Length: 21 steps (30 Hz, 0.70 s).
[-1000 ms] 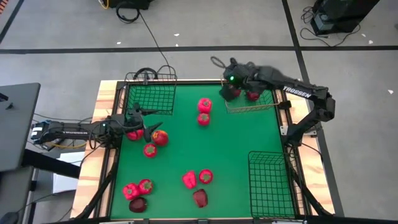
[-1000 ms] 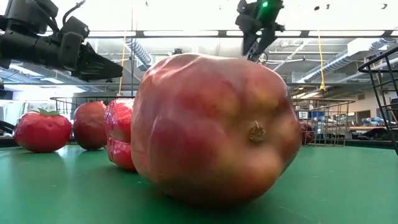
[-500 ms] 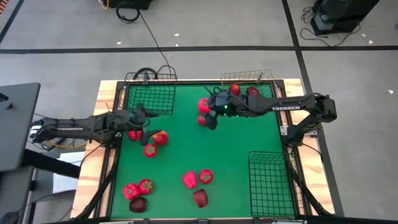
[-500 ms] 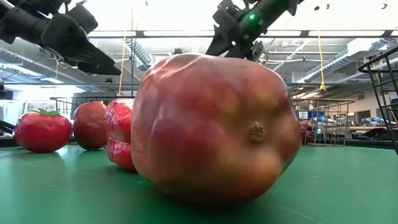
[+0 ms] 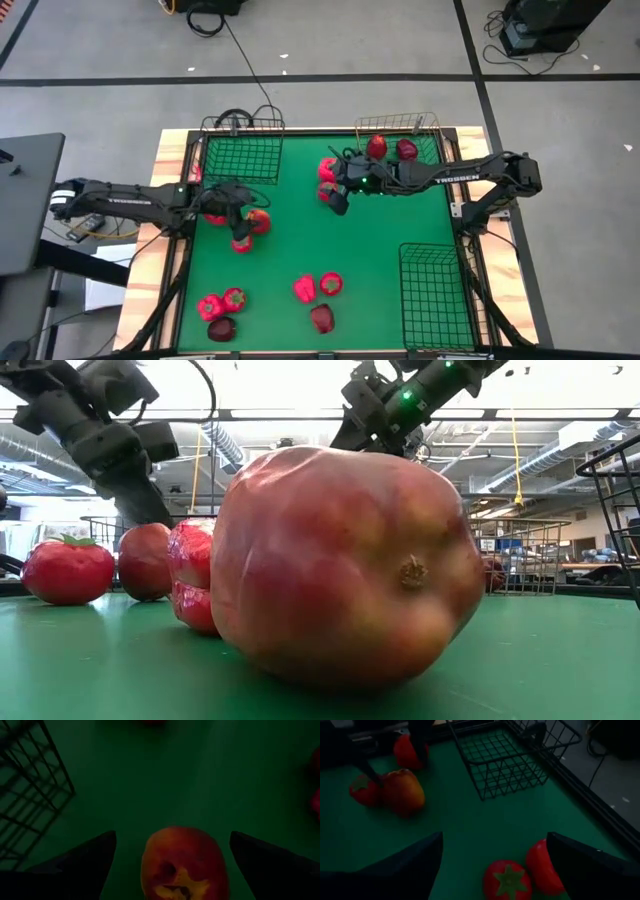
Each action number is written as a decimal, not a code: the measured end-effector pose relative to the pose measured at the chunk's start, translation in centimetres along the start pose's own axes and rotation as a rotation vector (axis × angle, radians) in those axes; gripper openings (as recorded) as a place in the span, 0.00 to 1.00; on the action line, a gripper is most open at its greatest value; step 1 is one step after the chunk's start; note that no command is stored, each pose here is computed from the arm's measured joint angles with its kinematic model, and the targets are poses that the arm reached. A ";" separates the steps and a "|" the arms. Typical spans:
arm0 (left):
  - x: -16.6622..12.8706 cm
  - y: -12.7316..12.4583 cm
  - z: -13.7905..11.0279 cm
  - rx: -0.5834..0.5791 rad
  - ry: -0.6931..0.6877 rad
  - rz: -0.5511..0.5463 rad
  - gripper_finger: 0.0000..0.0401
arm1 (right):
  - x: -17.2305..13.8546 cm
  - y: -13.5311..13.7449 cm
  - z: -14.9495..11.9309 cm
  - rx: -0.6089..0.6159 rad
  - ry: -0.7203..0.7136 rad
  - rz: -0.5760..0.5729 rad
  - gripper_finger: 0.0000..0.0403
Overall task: Sort produce into baskets
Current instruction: Put the red apple into the gold wire basket
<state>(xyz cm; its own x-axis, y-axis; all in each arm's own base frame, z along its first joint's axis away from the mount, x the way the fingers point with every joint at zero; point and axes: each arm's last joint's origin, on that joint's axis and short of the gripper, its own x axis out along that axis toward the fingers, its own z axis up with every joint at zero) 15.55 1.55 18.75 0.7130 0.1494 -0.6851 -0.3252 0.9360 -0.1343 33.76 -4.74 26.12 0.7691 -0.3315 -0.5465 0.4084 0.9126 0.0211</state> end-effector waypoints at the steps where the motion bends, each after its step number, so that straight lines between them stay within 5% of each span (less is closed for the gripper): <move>1: 0.2 0.0 -0.1 -0.001 0.013 0.000 1.00 | 0.1 -0.1 0.0 0.005 0.001 -0.003 0.90; 10: 2.0 -0.2 -0.8 0.003 0.149 -0.045 0.98 | 0.2 -0.6 0.2 0.046 -0.025 -0.011 0.90; 17: 2.4 -0.3 -0.3 -0.013 0.098 -0.032 0.76 | 0.3 -0.6 0.1 0.084 -0.038 -0.005 0.90; 21: 2.2 -0.4 0.4 0.006 0.048 -0.019 0.75 | 0.6 -0.7 -0.9 0.104 -0.045 -0.007 0.90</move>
<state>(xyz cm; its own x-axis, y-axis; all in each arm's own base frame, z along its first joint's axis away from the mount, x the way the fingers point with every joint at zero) 17.53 1.63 17.55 0.6883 0.1161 -0.7161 -0.3081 0.9404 -0.1437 33.53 -5.36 24.99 0.7861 -0.3507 -0.5090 0.4613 0.8810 0.1055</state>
